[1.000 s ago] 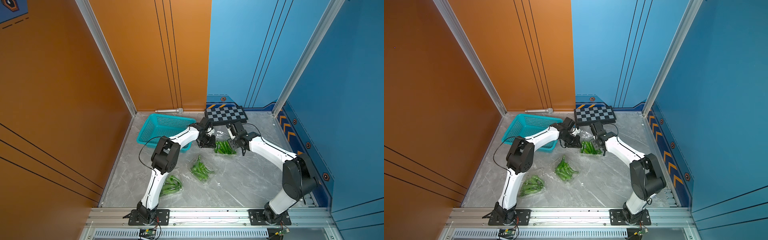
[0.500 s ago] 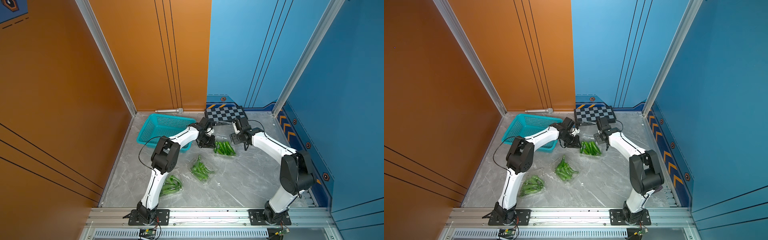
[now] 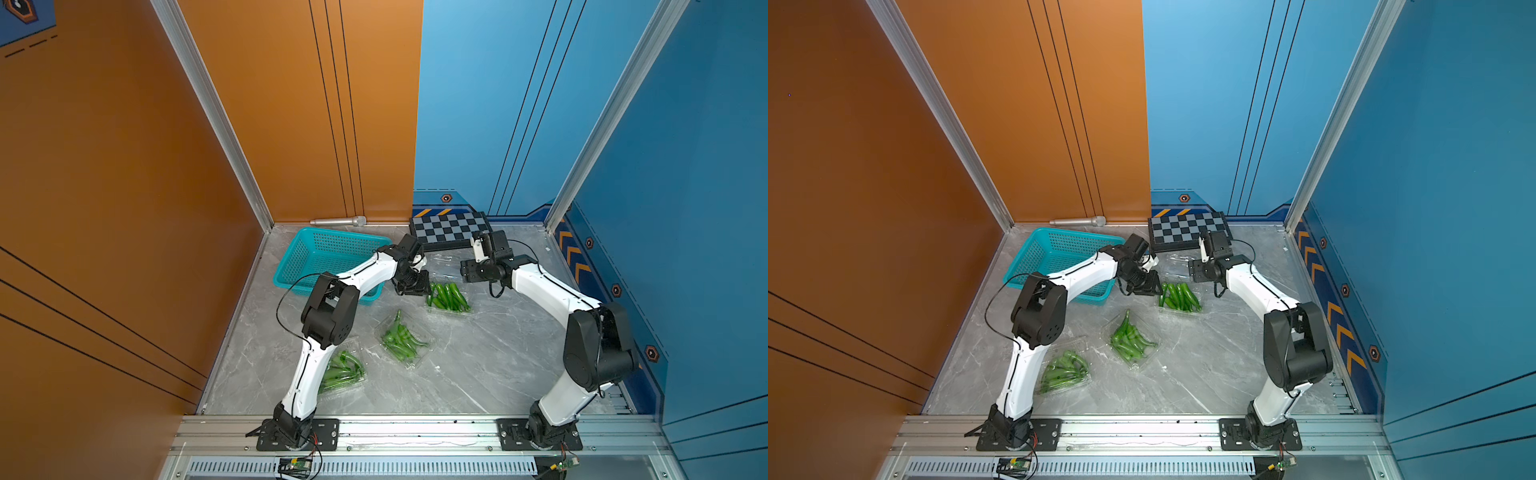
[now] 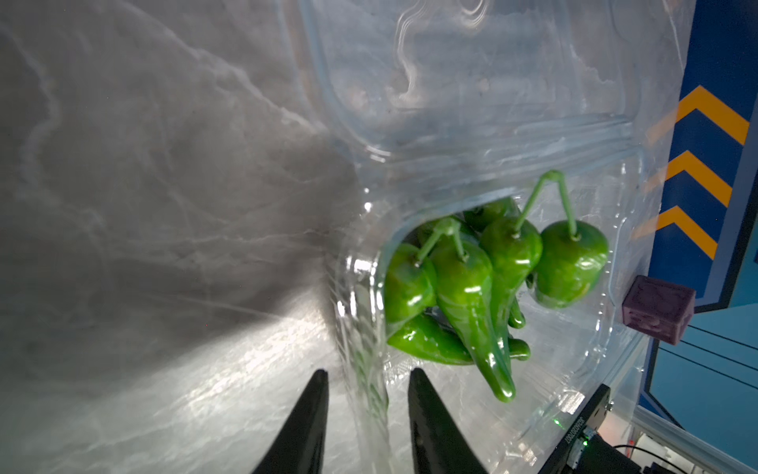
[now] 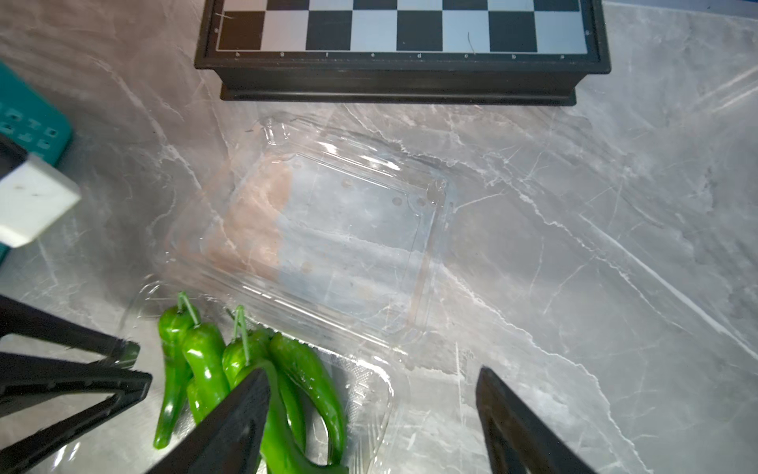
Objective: Take small green peppers out of containers
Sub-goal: Open the packing box at the center of the board, then pick up the green pepper from the packing box.
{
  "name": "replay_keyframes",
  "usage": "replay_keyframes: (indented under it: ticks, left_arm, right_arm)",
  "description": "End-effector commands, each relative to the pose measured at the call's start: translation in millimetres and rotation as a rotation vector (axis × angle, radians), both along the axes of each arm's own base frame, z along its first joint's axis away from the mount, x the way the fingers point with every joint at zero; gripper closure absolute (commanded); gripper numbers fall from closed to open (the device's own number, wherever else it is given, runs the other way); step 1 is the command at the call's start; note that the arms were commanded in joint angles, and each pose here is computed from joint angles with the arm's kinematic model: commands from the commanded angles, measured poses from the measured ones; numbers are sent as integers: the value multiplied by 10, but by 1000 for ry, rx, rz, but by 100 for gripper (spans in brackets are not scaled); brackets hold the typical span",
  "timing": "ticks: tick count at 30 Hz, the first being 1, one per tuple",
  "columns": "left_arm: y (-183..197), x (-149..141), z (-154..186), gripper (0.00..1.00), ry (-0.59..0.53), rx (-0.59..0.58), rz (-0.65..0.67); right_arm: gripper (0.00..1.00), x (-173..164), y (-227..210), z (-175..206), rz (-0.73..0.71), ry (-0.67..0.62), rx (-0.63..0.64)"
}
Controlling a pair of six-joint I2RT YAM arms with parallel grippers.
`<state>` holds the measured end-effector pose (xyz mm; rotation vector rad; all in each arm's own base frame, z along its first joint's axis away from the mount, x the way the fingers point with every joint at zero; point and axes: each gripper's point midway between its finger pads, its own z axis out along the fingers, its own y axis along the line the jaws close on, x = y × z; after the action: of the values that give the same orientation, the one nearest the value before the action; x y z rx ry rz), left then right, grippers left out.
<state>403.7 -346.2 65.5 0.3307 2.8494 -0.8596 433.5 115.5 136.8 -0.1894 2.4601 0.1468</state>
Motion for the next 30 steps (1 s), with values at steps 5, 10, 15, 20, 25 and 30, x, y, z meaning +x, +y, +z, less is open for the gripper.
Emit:
replay_keyframes:
  ticks: [5,10,15,20,25,30]
  left_arm:
    - [97,41,527,53,-120,6,22]
    - [200,37,793,50,-197,43,49]
    - [174,1,1041,47,-256,41,60]
    - [-112,-68,1091,47,-263,19,36]
    - [-480,-177,1002,47,-208,-29,1]
    - [-677,-197,859,47,-190,-33,-27]
  right_arm:
    - [21,-133,14,79,-15,-21,99]
    - [21,-226,-101,47,-104,-6,153]
    - [22,-399,-72,37,-112,14,226]
    - [25,-549,-286,-95,-262,62,300]
    - [26,-655,-456,-288,-366,101,362]
    - [31,-630,-424,-340,-377,109,496]
